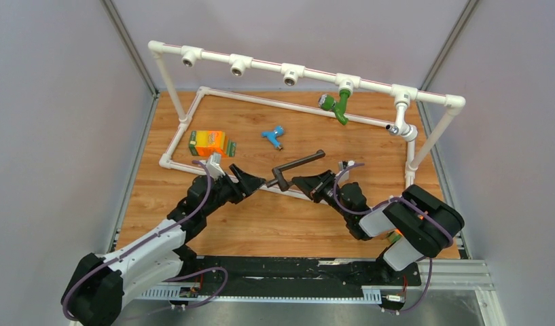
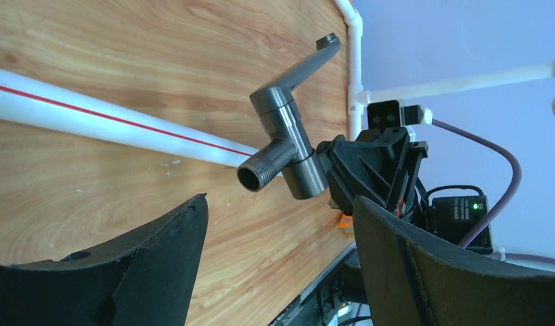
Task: Install the water faucets
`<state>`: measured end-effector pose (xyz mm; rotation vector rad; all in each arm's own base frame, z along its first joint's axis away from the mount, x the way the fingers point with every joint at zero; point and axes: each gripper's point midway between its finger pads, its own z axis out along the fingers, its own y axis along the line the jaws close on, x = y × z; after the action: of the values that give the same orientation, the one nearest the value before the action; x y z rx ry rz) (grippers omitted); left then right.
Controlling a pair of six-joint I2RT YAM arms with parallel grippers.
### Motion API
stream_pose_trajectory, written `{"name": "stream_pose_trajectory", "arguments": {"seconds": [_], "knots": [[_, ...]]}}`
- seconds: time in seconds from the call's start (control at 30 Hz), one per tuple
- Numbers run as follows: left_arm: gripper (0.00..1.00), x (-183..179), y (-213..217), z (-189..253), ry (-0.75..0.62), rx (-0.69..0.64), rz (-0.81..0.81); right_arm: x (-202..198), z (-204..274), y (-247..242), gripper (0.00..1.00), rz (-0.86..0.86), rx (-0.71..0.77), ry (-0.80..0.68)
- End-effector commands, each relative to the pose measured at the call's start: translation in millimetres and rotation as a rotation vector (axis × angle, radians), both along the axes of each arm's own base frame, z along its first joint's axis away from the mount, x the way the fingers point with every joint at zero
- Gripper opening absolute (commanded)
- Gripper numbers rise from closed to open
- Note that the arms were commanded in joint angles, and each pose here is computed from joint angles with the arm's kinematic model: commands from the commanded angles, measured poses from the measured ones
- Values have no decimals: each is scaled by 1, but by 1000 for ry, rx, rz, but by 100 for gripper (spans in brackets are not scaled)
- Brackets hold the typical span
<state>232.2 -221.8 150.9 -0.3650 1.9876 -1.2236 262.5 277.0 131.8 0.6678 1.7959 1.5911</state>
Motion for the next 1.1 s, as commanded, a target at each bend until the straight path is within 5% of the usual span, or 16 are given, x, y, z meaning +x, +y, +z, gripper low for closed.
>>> {"name": "stream_pose_trajectory", "arguments": {"seconds": [0.0,0.47,0.8,1.07], "knots": [[84,3,-16,31,-45,-127,-23,-26,127,-4,0,33,327,-381],[82,-2,-39,17,13,-177,-89,-43,149,1,0,60,377,-425],[64,5,-46,37,-88,-221,-107,-54,146,7,0,99,394,-399],[3,1,-31,74,-303,-234,-80,-55,124,-6,0,53,426,-265]]}}
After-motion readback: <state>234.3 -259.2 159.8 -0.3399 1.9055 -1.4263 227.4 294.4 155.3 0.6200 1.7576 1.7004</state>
